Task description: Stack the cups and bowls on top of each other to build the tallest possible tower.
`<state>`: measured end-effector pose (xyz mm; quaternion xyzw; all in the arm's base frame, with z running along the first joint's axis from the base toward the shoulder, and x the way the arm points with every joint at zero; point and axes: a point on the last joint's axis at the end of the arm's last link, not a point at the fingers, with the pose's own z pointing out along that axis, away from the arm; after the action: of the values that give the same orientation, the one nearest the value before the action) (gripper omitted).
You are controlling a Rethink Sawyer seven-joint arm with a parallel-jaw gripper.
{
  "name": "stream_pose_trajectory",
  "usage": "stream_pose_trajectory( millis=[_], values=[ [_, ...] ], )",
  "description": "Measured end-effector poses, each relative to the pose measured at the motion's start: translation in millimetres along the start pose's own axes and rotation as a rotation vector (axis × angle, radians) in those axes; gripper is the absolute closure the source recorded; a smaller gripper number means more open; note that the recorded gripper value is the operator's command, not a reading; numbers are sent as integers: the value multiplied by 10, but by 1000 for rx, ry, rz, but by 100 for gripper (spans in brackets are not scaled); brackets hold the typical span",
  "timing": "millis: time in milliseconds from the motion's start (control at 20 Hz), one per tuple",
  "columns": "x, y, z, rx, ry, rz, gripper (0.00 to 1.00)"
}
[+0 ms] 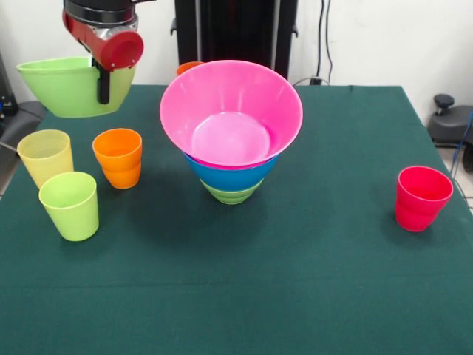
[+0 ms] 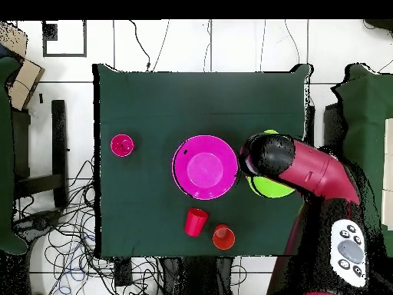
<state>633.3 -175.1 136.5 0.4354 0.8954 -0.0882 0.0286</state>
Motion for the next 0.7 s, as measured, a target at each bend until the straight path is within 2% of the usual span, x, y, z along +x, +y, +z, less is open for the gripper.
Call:
stream_pose_trajectory(
  millis=[700],
  values=[
    [162, 224, 81, 20, 7, 2, 100]
  ],
)
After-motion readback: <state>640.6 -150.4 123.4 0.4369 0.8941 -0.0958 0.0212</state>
